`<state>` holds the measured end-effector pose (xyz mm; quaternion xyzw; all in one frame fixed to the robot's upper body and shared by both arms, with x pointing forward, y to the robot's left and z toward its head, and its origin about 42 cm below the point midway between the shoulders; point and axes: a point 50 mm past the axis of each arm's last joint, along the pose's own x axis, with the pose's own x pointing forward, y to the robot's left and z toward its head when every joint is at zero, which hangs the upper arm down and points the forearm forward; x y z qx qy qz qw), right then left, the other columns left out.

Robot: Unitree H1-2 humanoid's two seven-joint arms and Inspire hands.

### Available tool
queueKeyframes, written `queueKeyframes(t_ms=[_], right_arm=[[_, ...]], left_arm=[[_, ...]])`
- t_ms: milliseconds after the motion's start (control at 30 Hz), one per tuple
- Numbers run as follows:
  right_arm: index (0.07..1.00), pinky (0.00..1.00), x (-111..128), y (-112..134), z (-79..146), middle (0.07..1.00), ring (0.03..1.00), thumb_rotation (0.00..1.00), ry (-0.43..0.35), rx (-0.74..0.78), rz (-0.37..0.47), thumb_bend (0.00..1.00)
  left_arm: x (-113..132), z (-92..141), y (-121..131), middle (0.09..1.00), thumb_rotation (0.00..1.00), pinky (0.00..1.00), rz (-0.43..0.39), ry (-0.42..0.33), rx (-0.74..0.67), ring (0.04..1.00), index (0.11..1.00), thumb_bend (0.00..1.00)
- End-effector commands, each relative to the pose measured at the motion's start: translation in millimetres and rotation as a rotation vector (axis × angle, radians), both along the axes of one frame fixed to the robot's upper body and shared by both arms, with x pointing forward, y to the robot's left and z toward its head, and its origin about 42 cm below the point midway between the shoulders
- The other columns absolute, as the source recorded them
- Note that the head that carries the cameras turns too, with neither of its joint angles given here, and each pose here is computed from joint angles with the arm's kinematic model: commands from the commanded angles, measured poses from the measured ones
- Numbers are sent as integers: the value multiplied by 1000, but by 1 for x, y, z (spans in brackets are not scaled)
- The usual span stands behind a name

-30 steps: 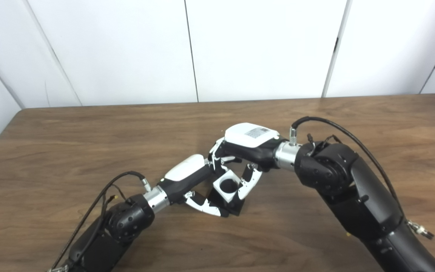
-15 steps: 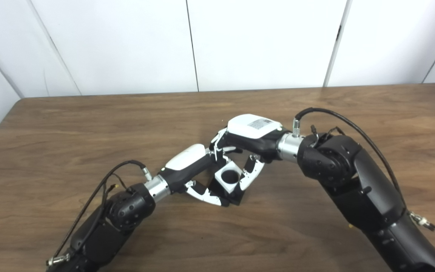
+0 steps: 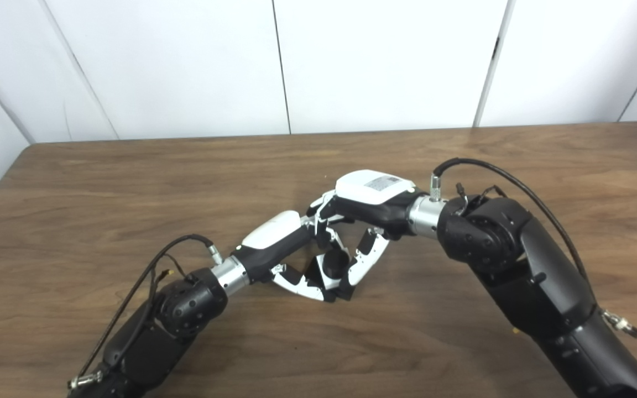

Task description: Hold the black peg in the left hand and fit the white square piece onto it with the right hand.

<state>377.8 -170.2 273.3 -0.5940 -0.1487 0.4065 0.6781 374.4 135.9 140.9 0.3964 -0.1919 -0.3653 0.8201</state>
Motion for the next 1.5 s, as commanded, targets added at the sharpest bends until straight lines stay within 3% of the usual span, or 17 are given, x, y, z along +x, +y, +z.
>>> queueKeyframes(t_ms=[0, 367, 567, 833, 1033, 1467], right_arm=[[762, 939, 3, -2, 20, 866, 907, 326, -58, 5, -2, 914], [752, 951, 6, -9, 29, 859, 904, 320, -70, 48, -23, 906], [767, 931, 12, -21, 54, 864, 897, 313, -121, 68, -52, 857], [755, 831, 25, -40, 89, 859, 874, 303, -191, 74, -95, 874], [756, 817, 27, -55, 109, 857, 871, 309, -223, 146, -148, 862], [722, 649, 21, -69, 101, 809, 797, 182, -263, 313, -260, 774]], left_arm=[[1, -4, 3, 935, 78, 968, -8, -1, 59, 1000, 494, 520], [0, -5, 4, 933, 79, 968, -10, 0, 58, 1000, 494, 520], [-2, -6, 6, 931, 78, 958, -9, 9, 58, 1000, 494, 520], [-2, -8, 8, 933, 76, 953, -8, 11, 60, 1000, 494, 521], [-3, -11, 9, 935, 76, 966, -9, 21, 53, 1000, 494, 521], [-3, -12, 10, 936, 79, 982, -10, 15, 58, 1000, 494, 520]])
